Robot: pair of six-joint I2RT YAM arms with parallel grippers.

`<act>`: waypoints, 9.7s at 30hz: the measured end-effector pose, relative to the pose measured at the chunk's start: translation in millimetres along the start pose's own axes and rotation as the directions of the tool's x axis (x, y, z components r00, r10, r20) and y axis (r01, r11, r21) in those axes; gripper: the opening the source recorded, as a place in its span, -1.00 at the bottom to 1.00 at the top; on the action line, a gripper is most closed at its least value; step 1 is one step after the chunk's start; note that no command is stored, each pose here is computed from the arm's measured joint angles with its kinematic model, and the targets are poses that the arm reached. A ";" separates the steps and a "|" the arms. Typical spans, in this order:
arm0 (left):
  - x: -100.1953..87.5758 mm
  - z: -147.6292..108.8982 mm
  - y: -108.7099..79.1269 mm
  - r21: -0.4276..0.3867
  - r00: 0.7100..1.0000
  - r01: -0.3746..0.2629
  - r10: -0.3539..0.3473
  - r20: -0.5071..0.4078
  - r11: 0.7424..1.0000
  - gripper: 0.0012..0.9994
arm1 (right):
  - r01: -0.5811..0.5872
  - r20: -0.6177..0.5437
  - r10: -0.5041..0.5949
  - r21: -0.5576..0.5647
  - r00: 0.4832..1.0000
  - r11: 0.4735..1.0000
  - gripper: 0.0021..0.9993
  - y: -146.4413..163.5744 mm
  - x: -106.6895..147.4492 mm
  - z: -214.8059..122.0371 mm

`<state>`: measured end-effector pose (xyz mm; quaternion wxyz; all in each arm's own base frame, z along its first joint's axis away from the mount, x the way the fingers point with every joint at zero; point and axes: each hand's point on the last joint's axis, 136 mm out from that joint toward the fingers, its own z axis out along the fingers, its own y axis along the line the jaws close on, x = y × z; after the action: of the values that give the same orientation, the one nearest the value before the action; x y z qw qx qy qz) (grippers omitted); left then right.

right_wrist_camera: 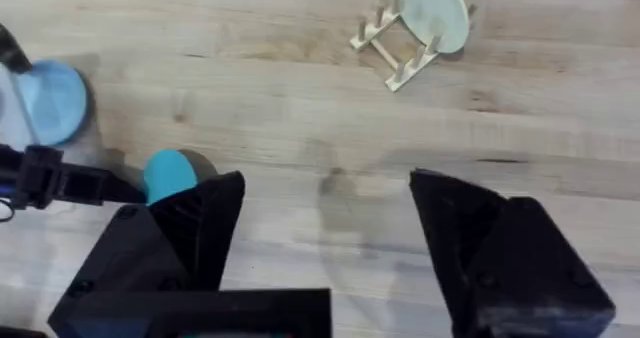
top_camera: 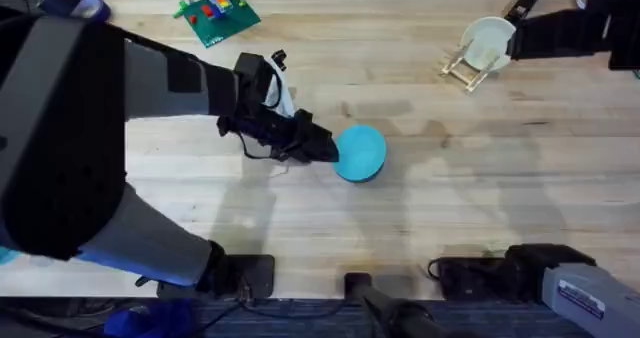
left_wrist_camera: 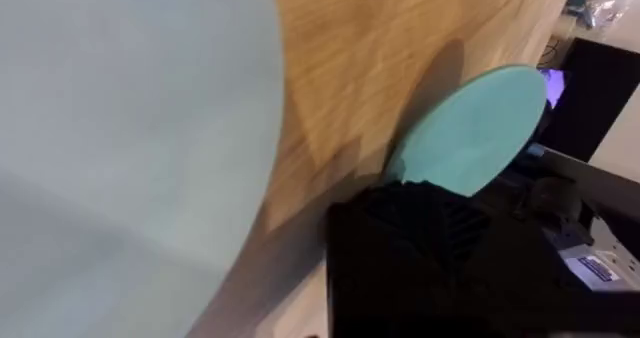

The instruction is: Pick up the plates from the table one by one and place each into a slot on the dish rack.

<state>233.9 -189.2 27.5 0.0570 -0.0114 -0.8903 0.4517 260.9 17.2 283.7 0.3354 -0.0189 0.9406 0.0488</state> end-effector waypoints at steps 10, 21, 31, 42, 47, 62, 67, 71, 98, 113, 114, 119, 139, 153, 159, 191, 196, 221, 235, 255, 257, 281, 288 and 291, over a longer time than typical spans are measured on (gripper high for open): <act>0.0 0.0 -0.1 0.000 1.000 0.000 0.000 0.000 1.000 -0.92 | -0.089 -0.081 0.076 -0.173 0.994 0.981 0.99 28.3 1.1 17.7; -0.1 0.0 -0.1 0.000 1.000 -0.001 0.001 0.000 1.000 -0.92 | -0.268 -0.327 0.173 -0.272 0.929 0.924 0.99 50.6 24.8 67.9; -0.1 0.0 -0.1 0.000 1.000 0.000 0.000 0.000 1.000 -0.92 | -0.302 -0.464 0.130 -0.317 0.876 0.899 0.99 89.5 74.0 110.5; -0.1 0.0 -0.1 0.000 1.000 0.000 0.000 0.000 1.000 -0.92 | -0.328 -0.512 0.114 -0.350 0.851 0.878 0.99 131.4 117.0 137.6; -0.1 0.0 -0.1 0.000 1.000 0.000 0.000 0.000 1.000 -0.92 | -0.338 -0.498 0.122 -0.371 0.859 0.865 0.99 144.4 121.6 146.1; -0.2 0.0 -0.1 0.000 1.000 -0.001 0.001 0.001 1.000 -0.92 | -0.403 -0.558 0.173 -0.319 0.812 0.858 0.99 149.8 141.1 176.2; -0.2 0.0 -0.1 0.000 1.000 -0.001 0.001 0.001 1.000 -0.92 | -0.401 -0.566 0.166 -0.320 0.807 0.858 0.99 155.6 144.5 185.2; -0.2 0.0 -0.1 0.000 1.000 -0.001 0.001 0.001 1.000 -0.92 | -0.398 -0.571 0.159 -0.322 0.805 0.859 0.95 158.9 146.9 186.1; -0.3 -0.6 -0.2 0.003 1.000 0.002 -0.002 0.001 1.000 -0.92 | -0.414 -0.571 0.162 -0.345 0.805 0.842 -0.92 162.8 142.6 181.8; -14.3 -11.5 -9.3 -0.047 0.997 -0.052 0.054 0.050 0.998 -0.92 | -0.423 -0.570 0.166 -0.354 0.805 0.834 -0.95 165.6 140.4 181.4; -18.3 -16.6 -15.1 -0.056 0.995 -0.073 0.077 0.069 0.996 -0.92 | -0.423 -0.572 0.165 -0.354 0.804 0.834 -0.95 165.7 140.9 181.1; -29.0 -49.1 -56.6 -0.082 0.963 -0.194 0.205 0.172 0.978 -0.92 | -0.413 -0.570 0.151 -0.365 0.808 0.834 -0.95 166.3 141.4 180.4; 28.1 -142.2 -82.2 -0.475 0.841 -0.293 0.460 0.286 0.830 -0.92 | -0.177 -0.301 0.043 -0.432 0.953 0.885 -0.94 150.5 98.5 134.6; 24.2 -169.7 -47.1 -0.681 0.838 -0.176 0.471 0.275 0.711 -0.92 | 0.149 -0.078 -0.175 -0.259 0.982 0.954 -0.95 106.4 41.0 67.4; 21.4 -179.3 -38.3 -0.731 0.835 -0.136 0.474 0.278 0.669 -0.92 | 0.329 0.012 -0.330 -0.133 0.944 0.935 -0.95 81.0 10.2 48.4; 20.1 -185.9 -32.9 -0.763 0.833 -0.115 0.480 0.275 0.636 0.99 | 0.609 0.112 -0.613 0.065 0.782 0.790 -0.95 42.4 -38.1 14.0; 20.1 -185.9 -32.9 -0.763 0.833 -0.115 0.480 0.275 0.636 0.99 | 0.658 0.109 -0.662 0.077 0.741 0.749 -0.95 42.0 -39.3 14.0; 20.0 -185.9 -32.8 -0.763 0.833 -0.114 0.480 0.275 0.636 0.99 | 0.682 0.090 -0.688 0.091 0.721 0.726 -0.95 36.3 -47.7 28.5; 20.0 -186.1 -32.8 -0.764 0.833 -0.114 0.480 0.275 0.635 0.99 | 0.680 0.064 -0.686 0.096 0.725 0.727 -0.95 13.3 -62.8 58.8; 20.0 -186.2 -32.6 -0.765 0.833 -0.114 0.480 0.274 0.635 0.99 | 0.649 0.088 -0.658 0.113 0.747 0.752 -0.95 -11.2 -74.5 64.6; 20.0 -186.2 -32.6 -0.764 0.833 -0.114 0.480 0.275 0.635 0.99 | 0.650 0.097 -0.659 0.105 0.746 0.752 -0.95 -9.5 -75.2 65.2; 20.0 -186.2 -32.7 -0.765 0.833 -0.114 0.480 0.275 0.635 0.99 | 0.616 0.062 -0.623 0.105 0.780 0.781 -0.95 -34.5 -79.6 93.3; 20.0 -186.2 -32.6 -0.764 0.833 -0.114 0.480 0.274 0.635 0.99 | 0.618 0.077 -0.624 0.090 0.778 0.781 -0.95 -33.3 -80.0 93.3; 20.1 -186.2 -32.7 -0.765 0.833 -0.114 0.480 0.274 0.635 0.99 | 0.615 0.084 -0.621 0.083 0.780 0.784 -0.95 -33.7 -80.0 93.0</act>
<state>235.8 -57.5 164.7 -0.2393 -0.0781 -0.9661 0.0576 383.7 -6.4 260.1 0.3828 -0.3148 0.8642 -0.0868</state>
